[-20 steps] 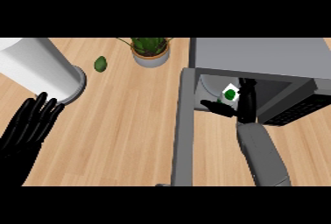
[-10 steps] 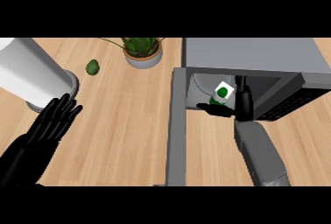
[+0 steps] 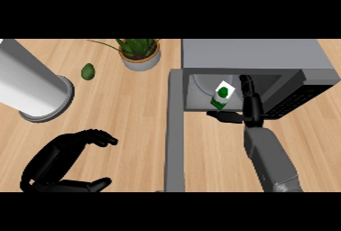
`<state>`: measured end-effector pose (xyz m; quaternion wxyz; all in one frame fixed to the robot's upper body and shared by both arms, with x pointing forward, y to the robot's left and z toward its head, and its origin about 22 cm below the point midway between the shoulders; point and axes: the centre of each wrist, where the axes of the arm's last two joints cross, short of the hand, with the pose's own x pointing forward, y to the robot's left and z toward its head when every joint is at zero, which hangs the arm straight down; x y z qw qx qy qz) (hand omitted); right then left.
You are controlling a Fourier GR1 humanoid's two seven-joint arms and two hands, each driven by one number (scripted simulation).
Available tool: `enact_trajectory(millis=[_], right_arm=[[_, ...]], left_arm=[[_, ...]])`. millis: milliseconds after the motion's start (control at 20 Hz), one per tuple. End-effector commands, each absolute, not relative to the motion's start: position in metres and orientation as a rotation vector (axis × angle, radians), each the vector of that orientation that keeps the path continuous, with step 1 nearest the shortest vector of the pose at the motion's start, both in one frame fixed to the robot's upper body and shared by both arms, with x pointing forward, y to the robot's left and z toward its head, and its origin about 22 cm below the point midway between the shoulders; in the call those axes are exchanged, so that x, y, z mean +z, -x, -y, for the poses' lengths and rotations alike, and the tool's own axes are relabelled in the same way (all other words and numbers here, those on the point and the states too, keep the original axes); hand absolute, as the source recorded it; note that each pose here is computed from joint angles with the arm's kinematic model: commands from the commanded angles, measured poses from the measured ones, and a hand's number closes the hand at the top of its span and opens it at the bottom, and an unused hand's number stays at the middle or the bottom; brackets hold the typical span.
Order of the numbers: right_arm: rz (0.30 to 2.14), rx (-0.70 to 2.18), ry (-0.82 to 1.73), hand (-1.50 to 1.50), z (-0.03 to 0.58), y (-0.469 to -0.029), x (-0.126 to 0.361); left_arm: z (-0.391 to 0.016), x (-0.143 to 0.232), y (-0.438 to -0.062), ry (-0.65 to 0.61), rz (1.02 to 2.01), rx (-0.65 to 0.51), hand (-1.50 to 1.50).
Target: Pick up the milk, place it into the microwave and close the microwave
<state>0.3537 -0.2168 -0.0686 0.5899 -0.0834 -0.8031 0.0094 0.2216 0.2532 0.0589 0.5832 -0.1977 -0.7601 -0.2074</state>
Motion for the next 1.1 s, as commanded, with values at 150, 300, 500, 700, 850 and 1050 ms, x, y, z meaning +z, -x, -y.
enact_trajectory(millis=[150,300,500,700,850,1050], right_arm=[[1.882,0.029,0.117,-1.50,0.218,-0.322,-0.067],[1.873,0.023,0.106,-1.50,0.223,-0.281,-0.088],[1.879,0.035,0.119,-1.50,0.225,-0.258,-0.083],[1.884,0.053,0.134,-1.50,0.246,-0.238,-0.055],[1.905,0.027,0.151,-1.50,0.236,-0.206,-0.053],[1.925,0.014,0.150,-1.50,0.255,-0.180,-0.023]], left_arm=[[-0.220,0.041,-0.229,0.476,1.718,-0.577,1.50],[-0.211,0.032,-0.250,0.450,1.705,-0.616,1.50],[-0.178,0.023,-0.257,0.472,1.655,-0.758,1.50],[-0.159,0.003,-0.247,0.522,1.582,-0.853,1.50],[-0.138,-0.019,-0.256,0.531,1.579,-0.888,1.50],[-0.109,-0.020,-0.248,0.631,1.516,-0.895,1.50]])
